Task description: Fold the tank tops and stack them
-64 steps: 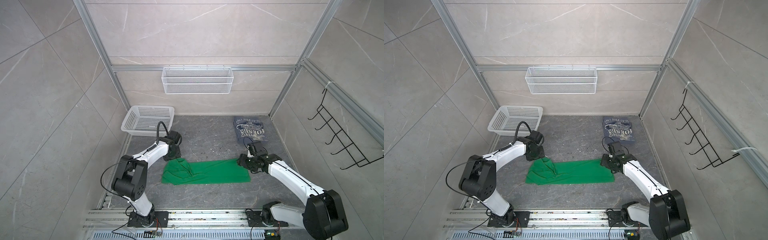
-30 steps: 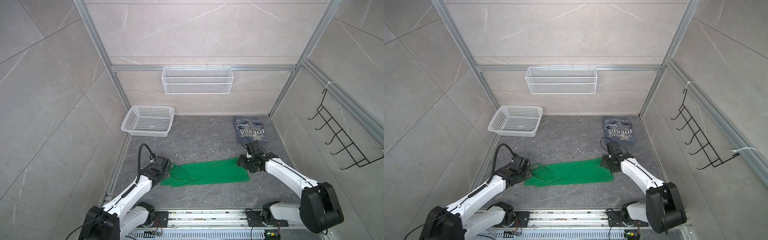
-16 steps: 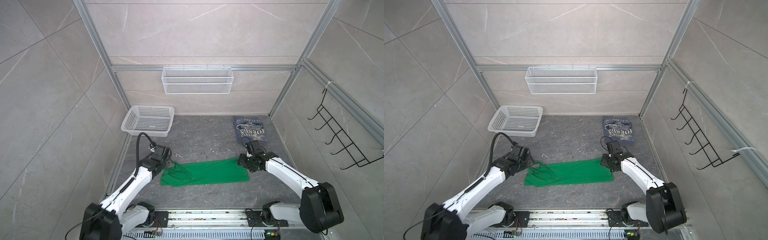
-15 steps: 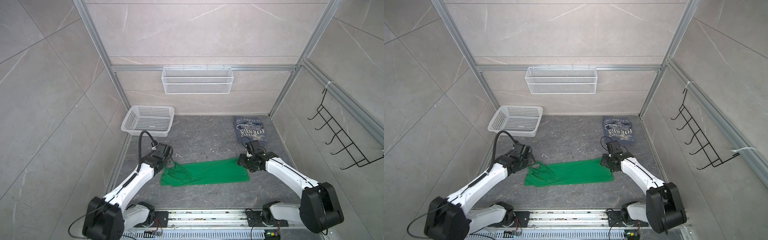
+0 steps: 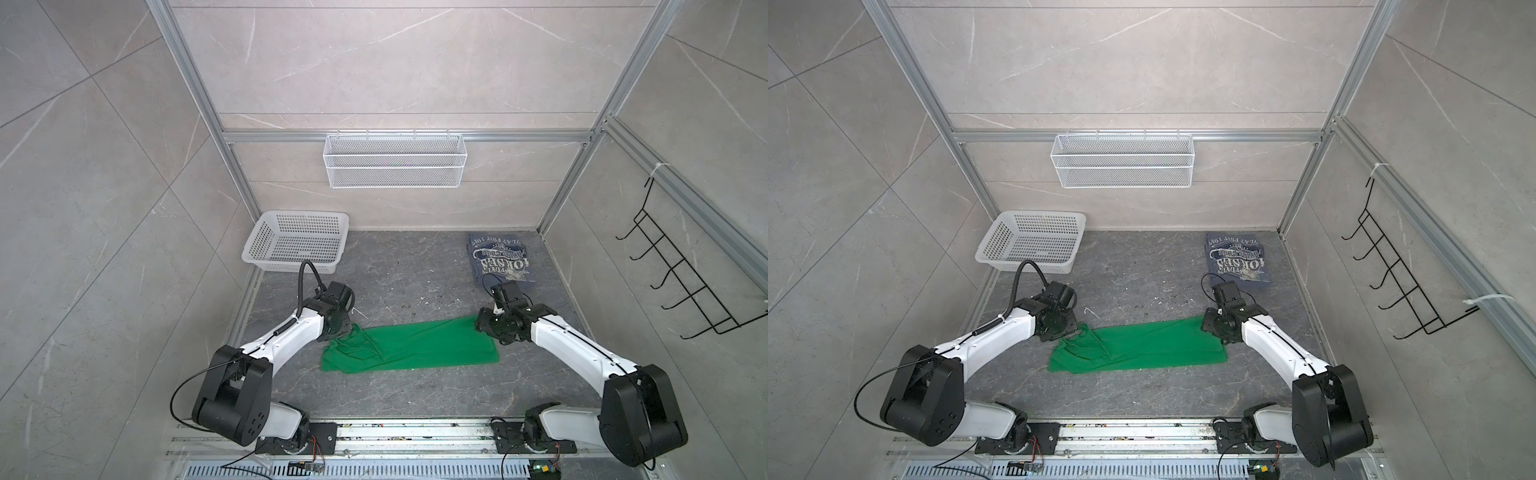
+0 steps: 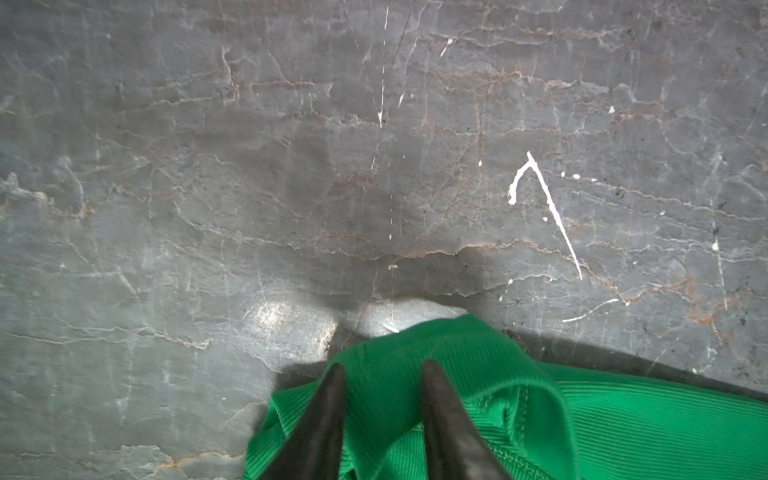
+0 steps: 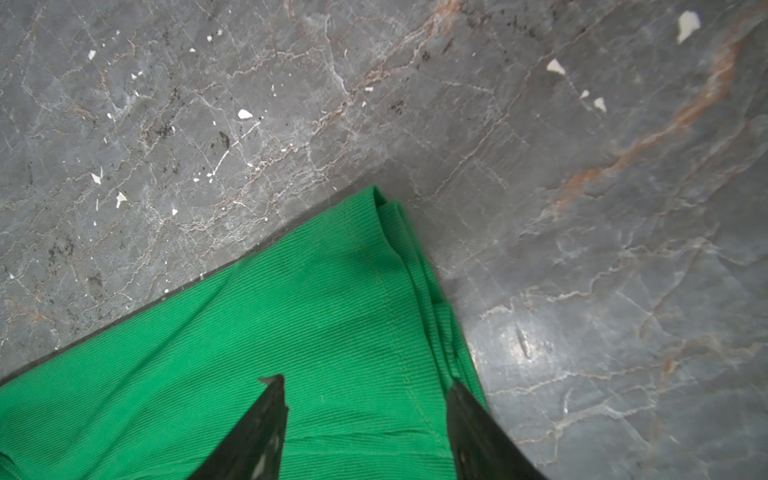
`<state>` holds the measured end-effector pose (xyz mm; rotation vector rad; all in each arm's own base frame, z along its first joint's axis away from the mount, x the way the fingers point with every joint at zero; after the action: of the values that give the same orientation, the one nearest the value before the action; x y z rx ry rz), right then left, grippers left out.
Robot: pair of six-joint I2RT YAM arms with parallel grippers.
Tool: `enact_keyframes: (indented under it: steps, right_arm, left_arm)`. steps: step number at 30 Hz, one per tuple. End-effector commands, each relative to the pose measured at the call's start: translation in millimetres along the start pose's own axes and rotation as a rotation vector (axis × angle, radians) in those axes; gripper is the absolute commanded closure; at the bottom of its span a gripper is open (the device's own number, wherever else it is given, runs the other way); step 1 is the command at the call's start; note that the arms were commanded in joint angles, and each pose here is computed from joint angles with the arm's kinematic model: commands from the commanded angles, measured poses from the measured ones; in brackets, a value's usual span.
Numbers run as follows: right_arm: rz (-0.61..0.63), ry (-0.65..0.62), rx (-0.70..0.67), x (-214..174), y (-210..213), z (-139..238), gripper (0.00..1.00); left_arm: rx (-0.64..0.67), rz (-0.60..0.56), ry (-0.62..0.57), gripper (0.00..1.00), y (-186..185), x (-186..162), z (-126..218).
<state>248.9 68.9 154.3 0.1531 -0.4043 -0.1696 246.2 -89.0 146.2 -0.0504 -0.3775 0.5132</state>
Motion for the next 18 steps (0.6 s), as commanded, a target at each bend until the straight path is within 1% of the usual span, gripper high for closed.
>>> enact_keyframes:
  steps: [1,4,5,6,7,14,18]
  right_arm:
    - [0.008,0.025,-0.024,-4.5,-1.8,-4.4,0.37]
    - [0.007,0.024,-0.021,-2.3,-0.6,-4.5,0.37]
    - [0.007,0.023,-0.021,-2.0,-0.4,-4.3,0.37]
    - [0.006,0.022,-0.021,-1.9,-0.5,-3.8,0.37]
    - [0.006,0.021,-0.020,-1.8,-0.4,-3.2,0.37]
    - [0.003,0.020,-0.023,-3.0,-1.3,-0.4,0.37]
    - [0.003,0.023,-0.027,-4.3,-2.1,-0.7,0.37]
  left_arm:
    - [-0.029,0.013,0.005,0.69,10.3,-7.1,13.8]
    - [-0.024,0.015,0.010,0.72,17.0,-11.9,16.7]
    - [-0.027,0.015,0.008,0.72,18.5,-13.0,17.3]
    - [-0.035,0.014,0.007,0.68,19.2,-13.8,18.3]
    - [-0.042,0.010,0.006,0.66,19.1,-14.2,19.5]
    - [-0.013,-0.021,0.059,0.66,20.4,-20.2,12.6]
    - [-0.011,-0.018,0.049,0.64,21.9,-20.4,11.8]
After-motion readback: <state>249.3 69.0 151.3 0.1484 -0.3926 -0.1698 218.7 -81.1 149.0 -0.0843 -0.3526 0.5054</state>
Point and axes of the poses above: each gripper's point midway between its finger pads, its own z axis back along the fingers, its own y axis along the line the jaws close on, x = y × z, the point moved 9 cm from there along z, back along the fingers, and after that the axes turned 9 degrees about z, right-handed, at the moved point
